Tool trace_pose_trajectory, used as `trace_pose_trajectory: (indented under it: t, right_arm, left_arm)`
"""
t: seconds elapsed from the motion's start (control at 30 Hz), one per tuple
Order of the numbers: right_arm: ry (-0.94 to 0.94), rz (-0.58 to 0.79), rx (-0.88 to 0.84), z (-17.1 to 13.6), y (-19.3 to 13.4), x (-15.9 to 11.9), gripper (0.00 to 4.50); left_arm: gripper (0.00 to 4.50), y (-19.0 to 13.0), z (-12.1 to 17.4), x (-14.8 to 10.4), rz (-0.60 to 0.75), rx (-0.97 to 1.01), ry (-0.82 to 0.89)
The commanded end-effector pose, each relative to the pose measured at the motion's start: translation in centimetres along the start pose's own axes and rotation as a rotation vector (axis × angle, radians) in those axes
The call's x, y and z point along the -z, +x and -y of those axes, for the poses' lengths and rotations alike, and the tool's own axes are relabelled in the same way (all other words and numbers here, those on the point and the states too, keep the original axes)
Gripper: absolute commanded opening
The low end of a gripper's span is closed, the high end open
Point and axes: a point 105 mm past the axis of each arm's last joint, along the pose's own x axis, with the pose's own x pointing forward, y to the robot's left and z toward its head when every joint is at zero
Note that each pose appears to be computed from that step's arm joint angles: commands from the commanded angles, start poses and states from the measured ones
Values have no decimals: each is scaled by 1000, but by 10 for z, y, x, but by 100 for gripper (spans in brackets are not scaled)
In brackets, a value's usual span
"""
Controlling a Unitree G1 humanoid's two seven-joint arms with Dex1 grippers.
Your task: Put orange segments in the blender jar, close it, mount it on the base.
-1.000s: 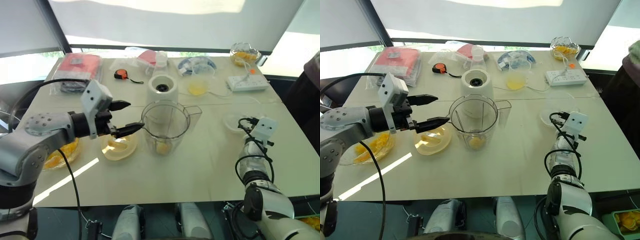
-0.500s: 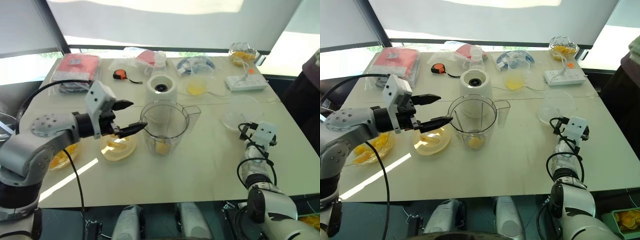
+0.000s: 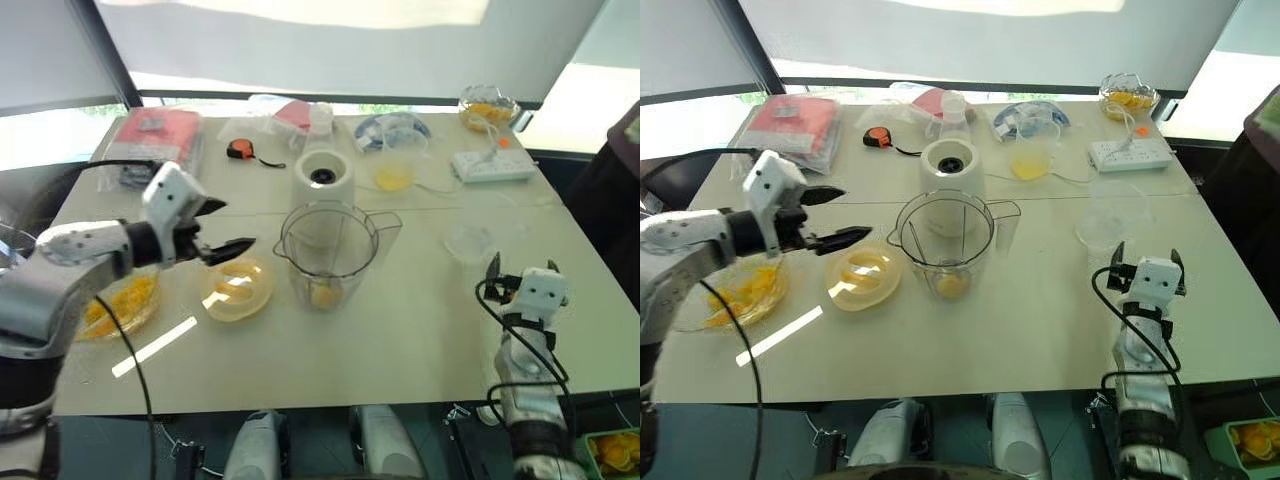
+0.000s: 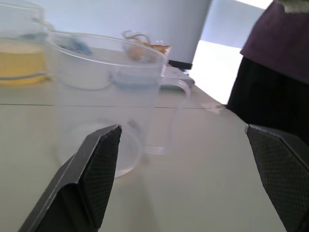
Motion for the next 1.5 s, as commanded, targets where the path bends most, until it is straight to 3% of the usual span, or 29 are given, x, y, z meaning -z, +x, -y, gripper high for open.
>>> trace_pose_trajectory:
  t: [0.03, 0.2, 0.3, 0.5, 0.67, 0.83, 1.0, 1.1, 1.3, 1.33, 1.5]
  right_arm:
    - [12, 76, -113, -2, -8, -31, 427]
    - [3, 55, -134, 7, -15, -32, 427]
    - [38, 34, -179, 3, -24, -32, 427]
    - [163, -28, -448, -25, -59, -46, 427]
    - [316, -167, -817, -64, -100, -60, 427]
    - [367, -194, -977, -86, -111, -81, 427]
    - [352, -174, -1013, -94, -106, -92, 427]
    - [338, -159, -1001, -93, -100, -94, 434]
    - [318, -142, -980, -93, -91, -93, 434]
    - [320, -141, -977, -93, -89, -93, 434]
    - [310, -134, -968, -97, -81, -88, 434]
  left_arm:
    - [450, 4, -6, 19, -66, 23, 68]
    - [450, 23, -10, 33, -90, 88, 68]
    - [450, 32, -8, 49, -167, 153, 158]
    - [450, 62, -6, 60, -208, 288, 265]
    - [450, 89, 0, 66, -269, 408, 391]
    - [450, 101, 5, 76, -333, 497, 492]
    - [450, 106, 10, 83, -393, 571, 571]
    - [360, 105, 13, 87, -422, 618, 601]
    - [59, 105, 17, 90, -429, 651, 651]
    - [26, 105, 18, 90, -426, 652, 649]
    - [24, 106, 15, 87, -394, 608, 613]
